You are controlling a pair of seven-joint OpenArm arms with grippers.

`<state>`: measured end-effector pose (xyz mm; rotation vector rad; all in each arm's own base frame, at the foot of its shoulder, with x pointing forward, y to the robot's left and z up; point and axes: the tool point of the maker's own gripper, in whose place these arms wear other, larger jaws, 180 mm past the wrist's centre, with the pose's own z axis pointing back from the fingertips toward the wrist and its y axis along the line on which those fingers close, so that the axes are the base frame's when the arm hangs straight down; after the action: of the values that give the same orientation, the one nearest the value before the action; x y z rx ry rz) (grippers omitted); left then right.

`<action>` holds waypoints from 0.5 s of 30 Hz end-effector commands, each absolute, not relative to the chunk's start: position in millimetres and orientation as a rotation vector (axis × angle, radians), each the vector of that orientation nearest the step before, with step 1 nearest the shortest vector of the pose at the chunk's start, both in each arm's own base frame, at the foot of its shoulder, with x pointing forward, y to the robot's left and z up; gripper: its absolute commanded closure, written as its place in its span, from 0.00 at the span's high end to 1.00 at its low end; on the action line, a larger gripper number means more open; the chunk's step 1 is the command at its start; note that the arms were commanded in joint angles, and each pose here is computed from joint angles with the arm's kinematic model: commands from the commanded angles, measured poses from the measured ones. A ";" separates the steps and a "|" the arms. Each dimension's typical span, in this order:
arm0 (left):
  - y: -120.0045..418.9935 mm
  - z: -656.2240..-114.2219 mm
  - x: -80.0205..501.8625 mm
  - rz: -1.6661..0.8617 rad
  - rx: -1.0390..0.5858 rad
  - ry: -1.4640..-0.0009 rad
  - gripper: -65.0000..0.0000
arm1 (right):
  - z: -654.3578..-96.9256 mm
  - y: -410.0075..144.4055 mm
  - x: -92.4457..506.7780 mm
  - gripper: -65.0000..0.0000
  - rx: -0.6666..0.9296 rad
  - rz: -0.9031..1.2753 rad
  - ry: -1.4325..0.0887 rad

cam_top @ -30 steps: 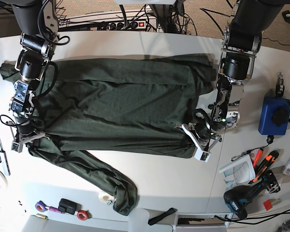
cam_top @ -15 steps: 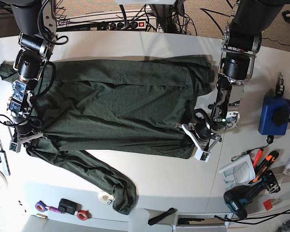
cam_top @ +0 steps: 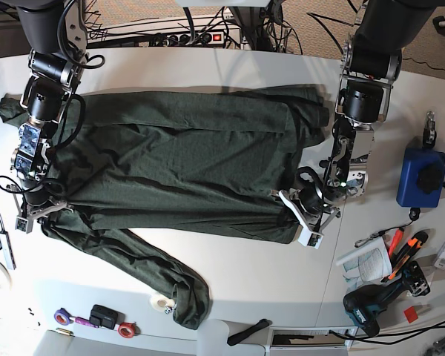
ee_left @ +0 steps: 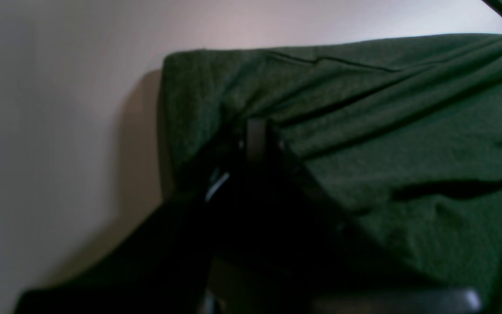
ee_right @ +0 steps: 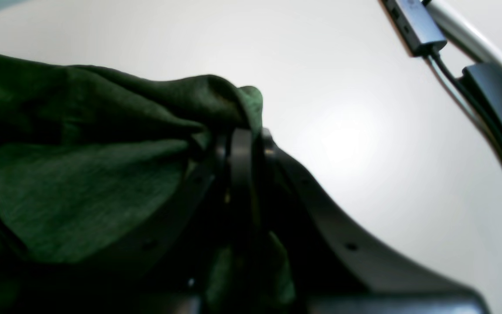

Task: Layout the t-shirt on the table in an organized manner, then fold the t-shirt properly
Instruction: 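Hold both shirt sides and pull them taut to straighten the body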

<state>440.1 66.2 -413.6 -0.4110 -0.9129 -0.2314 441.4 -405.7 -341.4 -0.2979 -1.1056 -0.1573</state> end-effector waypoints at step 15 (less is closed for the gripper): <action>85.1 -434.8 429.7 -0.250 -0.316 -0.814 0.00 | -293.0 -424.2 455.5 0.33 -0.389 -0.122 -1.252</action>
<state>440.1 66.4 -413.7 -0.4106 -0.9129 -0.2314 445.0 -411.3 -327.6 -0.3505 -1.1685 -0.1230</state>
